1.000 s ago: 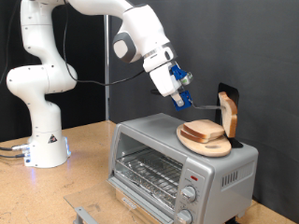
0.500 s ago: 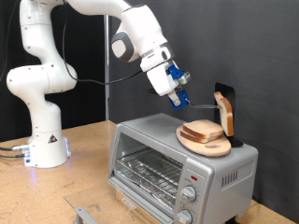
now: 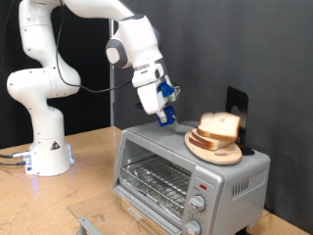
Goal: Make a piece of toast with the oven
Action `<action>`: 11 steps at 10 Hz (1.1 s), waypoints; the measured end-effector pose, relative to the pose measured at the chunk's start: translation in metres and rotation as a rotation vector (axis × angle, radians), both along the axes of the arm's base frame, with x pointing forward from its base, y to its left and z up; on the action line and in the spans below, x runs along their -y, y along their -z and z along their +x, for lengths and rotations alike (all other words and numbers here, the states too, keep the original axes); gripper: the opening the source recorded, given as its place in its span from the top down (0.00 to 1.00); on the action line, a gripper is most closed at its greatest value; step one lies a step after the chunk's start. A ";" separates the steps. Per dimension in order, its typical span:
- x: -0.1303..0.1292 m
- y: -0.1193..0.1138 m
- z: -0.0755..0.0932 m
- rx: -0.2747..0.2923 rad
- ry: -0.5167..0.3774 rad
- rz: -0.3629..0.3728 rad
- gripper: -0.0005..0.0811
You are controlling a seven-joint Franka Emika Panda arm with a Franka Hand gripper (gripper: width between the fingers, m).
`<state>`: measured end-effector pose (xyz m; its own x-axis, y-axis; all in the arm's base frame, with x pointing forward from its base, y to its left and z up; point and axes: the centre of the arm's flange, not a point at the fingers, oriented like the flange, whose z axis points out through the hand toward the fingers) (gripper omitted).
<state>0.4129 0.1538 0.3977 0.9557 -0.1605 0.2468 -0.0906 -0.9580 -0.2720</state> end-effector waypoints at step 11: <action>0.049 -0.018 -0.036 0.131 0.112 0.152 0.46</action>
